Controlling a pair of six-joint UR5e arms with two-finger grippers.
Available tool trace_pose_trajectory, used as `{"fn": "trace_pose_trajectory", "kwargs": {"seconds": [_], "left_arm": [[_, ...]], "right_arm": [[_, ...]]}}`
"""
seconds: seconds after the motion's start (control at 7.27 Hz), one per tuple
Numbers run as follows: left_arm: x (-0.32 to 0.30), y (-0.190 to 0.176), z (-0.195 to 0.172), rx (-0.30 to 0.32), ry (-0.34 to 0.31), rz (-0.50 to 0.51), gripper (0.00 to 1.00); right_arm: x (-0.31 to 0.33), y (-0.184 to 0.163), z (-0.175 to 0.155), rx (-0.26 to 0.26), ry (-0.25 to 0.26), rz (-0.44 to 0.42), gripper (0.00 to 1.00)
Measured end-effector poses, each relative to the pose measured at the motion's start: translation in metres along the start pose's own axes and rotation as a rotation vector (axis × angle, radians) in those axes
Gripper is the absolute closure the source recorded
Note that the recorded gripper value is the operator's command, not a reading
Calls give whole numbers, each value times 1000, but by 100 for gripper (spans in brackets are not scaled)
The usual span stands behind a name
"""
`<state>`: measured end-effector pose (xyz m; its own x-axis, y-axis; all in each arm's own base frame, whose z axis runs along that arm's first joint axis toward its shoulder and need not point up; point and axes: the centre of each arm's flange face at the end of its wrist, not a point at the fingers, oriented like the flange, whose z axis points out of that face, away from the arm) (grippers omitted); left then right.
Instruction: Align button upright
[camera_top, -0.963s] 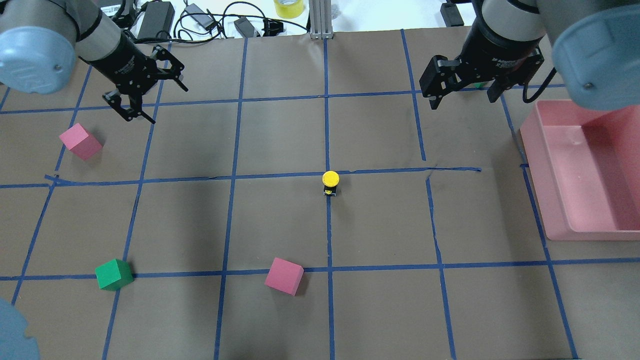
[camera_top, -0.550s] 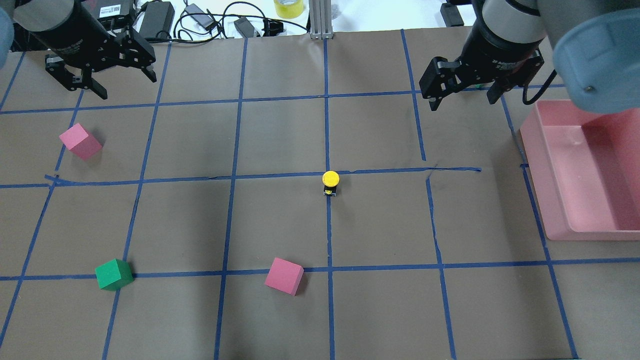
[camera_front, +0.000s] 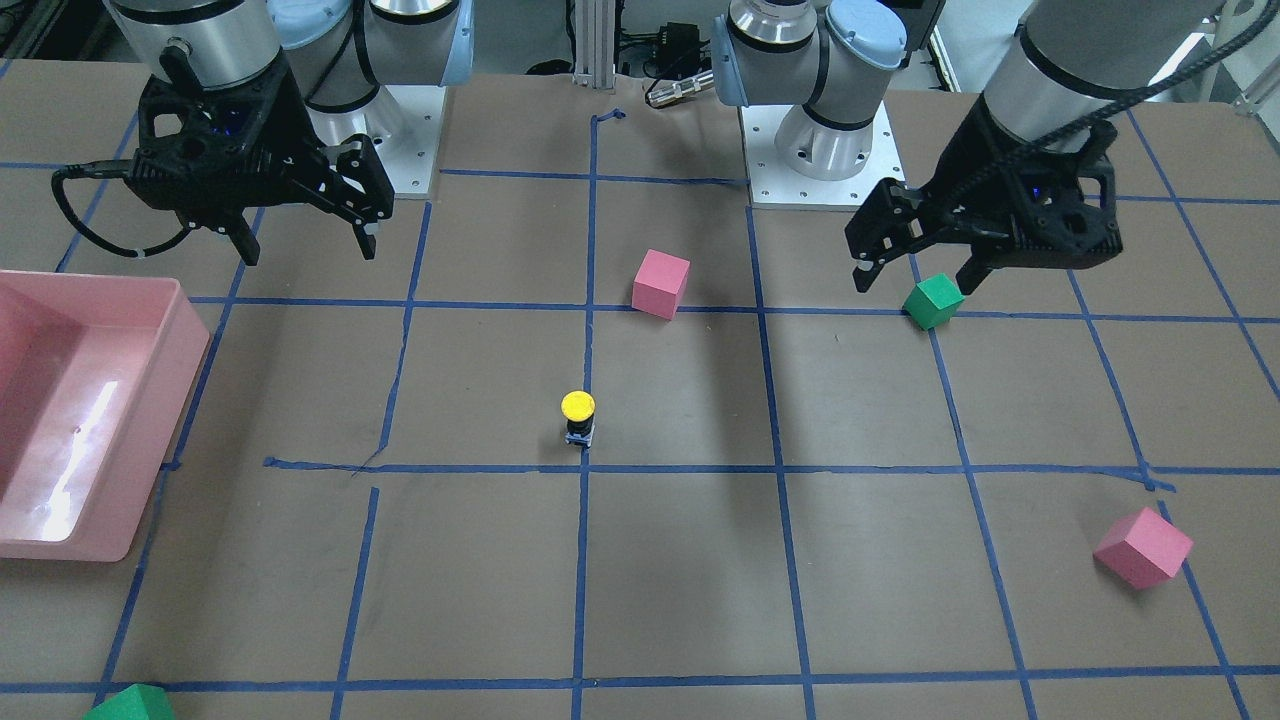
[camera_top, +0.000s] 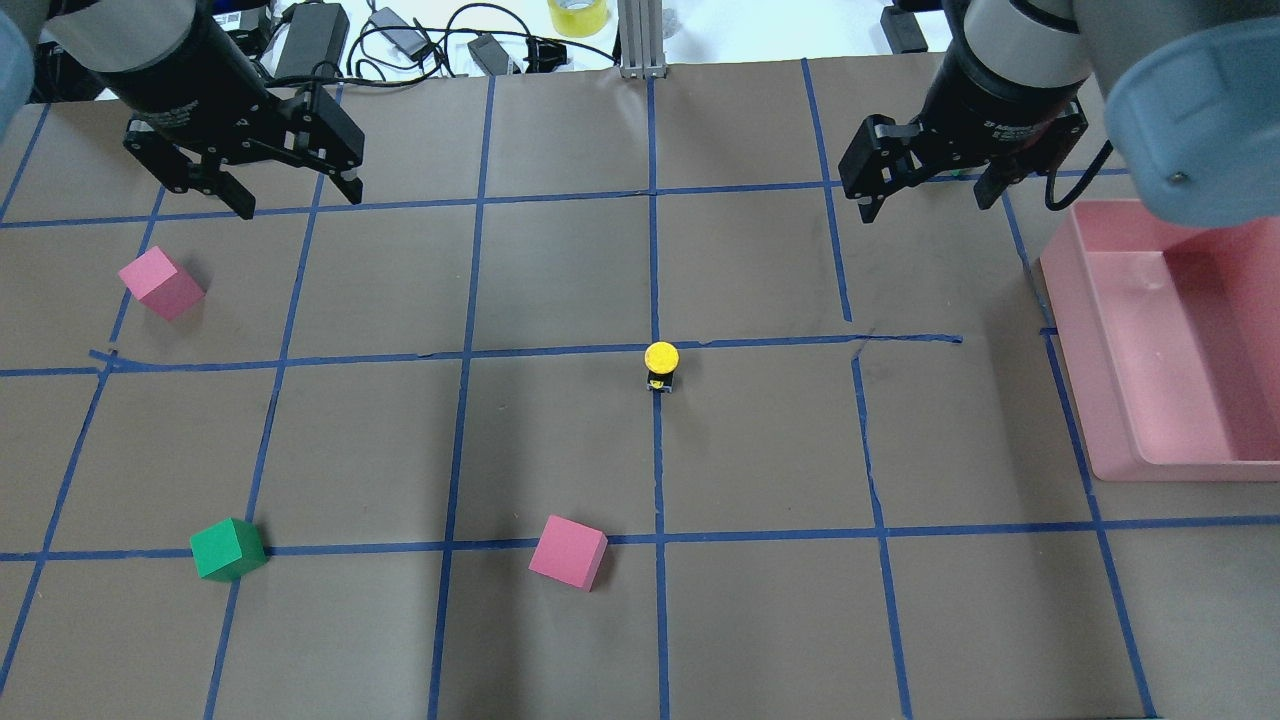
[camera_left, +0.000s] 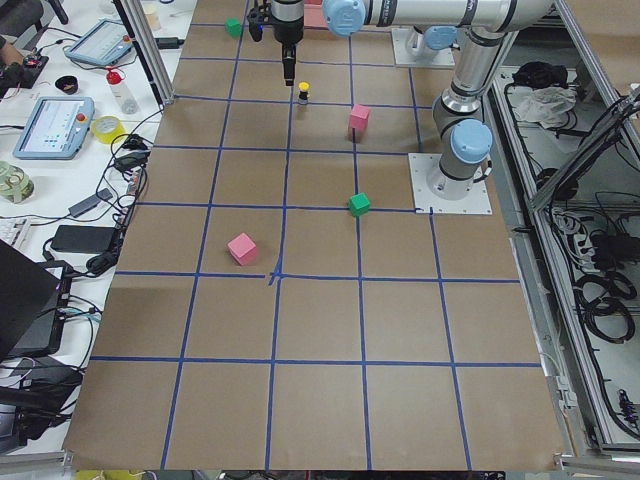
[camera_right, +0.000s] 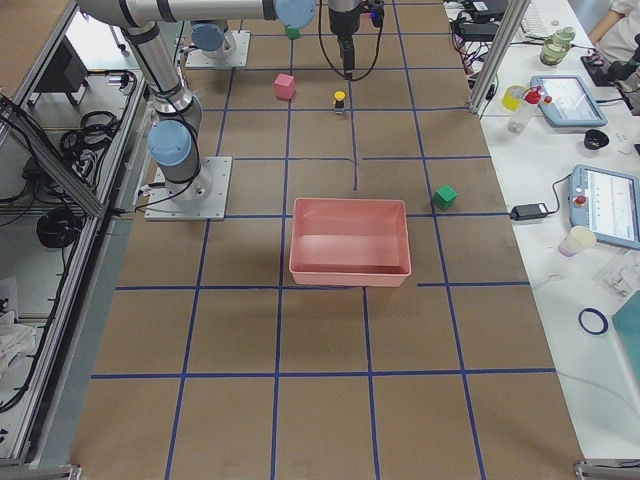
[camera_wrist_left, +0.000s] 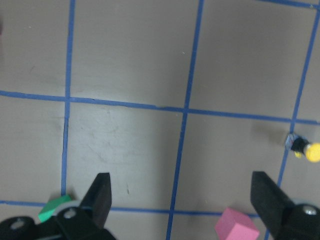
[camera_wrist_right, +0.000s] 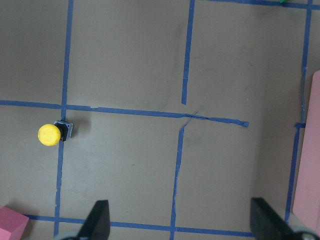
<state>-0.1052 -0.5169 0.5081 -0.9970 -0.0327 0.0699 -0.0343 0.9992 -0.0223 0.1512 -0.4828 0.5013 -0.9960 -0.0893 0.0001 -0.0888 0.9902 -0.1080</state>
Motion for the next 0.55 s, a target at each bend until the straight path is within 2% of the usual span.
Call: {"fn": "trace_pose_trajectory", "kwargs": {"seconds": [0.55], "left_arm": [[14, 23, -11, -45, -21, 26, 0]], "right_arm": [[0, 0, 0, -1, 0, -1, 0]]}}
